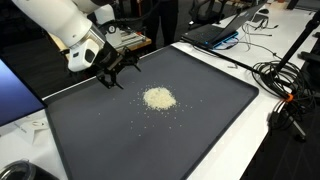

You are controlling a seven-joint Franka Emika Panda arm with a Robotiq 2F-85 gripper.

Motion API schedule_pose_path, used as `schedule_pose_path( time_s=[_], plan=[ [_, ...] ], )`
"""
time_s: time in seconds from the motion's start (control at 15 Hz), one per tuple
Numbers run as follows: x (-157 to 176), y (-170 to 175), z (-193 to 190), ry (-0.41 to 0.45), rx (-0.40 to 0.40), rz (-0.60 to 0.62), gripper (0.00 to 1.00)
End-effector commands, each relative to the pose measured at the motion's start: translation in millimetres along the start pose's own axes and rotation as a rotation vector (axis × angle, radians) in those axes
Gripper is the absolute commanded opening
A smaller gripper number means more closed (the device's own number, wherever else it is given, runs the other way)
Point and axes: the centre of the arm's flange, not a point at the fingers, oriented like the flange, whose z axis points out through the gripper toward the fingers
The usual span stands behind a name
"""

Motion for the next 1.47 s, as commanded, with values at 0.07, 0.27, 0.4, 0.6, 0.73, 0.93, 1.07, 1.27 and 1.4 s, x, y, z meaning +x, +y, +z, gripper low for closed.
schedule_pose_path(
  time_s=[0.07,0.27,0.4,0.6,0.73,0.93,1.07,1.27,1.4],
  plan=[
    [-91,-38,5,0.147,-0.009,0.095,1.0],
    [-120,-62,15,0.321,-0.01,0.141,1.0],
    [-86,-37,15,0.248,-0.018,0.144,1.0],
    [-102,-50,11,0.265,-0.034,0.147,1.0],
    [-103,-50,9,0.269,-0.035,0.149,1.0],
    [-104,-60,11,0.318,-0.099,0.203,1.0],
    [-111,-67,12,0.342,-0.131,0.215,1.0],
    [-124,-79,18,0.378,-0.18,0.226,1.0],
    [-130,-88,23,0.399,-0.208,0.235,1.0]
  ],
)
